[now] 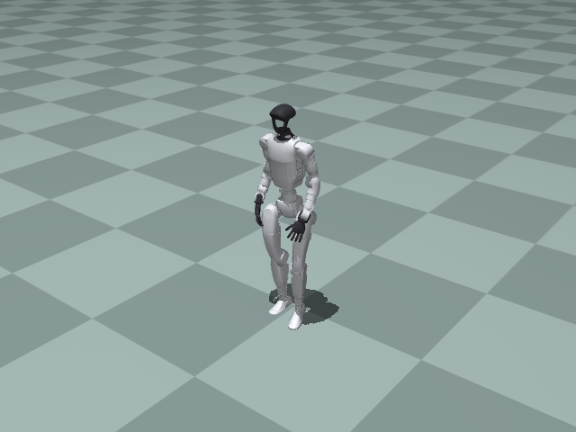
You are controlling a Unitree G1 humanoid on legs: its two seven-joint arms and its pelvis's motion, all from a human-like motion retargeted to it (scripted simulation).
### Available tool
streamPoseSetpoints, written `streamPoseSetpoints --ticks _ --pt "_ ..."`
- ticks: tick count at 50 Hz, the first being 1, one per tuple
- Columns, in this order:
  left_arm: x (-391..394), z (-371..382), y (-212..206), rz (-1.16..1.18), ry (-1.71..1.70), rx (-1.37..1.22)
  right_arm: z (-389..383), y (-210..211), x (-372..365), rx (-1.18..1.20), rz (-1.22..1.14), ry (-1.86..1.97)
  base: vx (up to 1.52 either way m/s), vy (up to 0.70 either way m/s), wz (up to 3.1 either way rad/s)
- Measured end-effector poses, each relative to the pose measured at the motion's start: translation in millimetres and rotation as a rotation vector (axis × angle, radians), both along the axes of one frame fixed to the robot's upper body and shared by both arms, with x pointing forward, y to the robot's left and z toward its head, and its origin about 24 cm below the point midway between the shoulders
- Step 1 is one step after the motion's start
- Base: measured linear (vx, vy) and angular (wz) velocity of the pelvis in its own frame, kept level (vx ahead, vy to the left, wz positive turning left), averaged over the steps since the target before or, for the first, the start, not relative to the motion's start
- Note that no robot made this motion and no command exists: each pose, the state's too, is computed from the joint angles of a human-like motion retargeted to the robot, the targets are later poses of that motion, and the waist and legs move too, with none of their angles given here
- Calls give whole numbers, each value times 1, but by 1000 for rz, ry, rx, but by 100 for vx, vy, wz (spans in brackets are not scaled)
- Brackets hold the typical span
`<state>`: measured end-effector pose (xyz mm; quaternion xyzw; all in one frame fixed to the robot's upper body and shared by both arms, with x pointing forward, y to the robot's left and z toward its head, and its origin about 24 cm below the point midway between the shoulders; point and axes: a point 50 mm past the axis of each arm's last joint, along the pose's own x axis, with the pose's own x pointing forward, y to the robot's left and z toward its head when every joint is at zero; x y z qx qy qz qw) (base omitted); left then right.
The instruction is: Walk run
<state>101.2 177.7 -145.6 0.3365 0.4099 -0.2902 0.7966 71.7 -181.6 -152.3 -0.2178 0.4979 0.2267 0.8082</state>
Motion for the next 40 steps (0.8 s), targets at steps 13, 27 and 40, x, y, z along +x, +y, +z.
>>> streamPoseSetpoints --ticks 13,27,40 --pt "6 0 -1 53 18 -48 -5 6 -7 56 10 83 70 -18 -37" --pt "10 0 16 -91 191 -18 8 3 32 -114 15 -182 79 -10 -20" --pt "-12 -10 4 -26 269 -64 15 7 28 -21 -160 -292 65 -13 84"
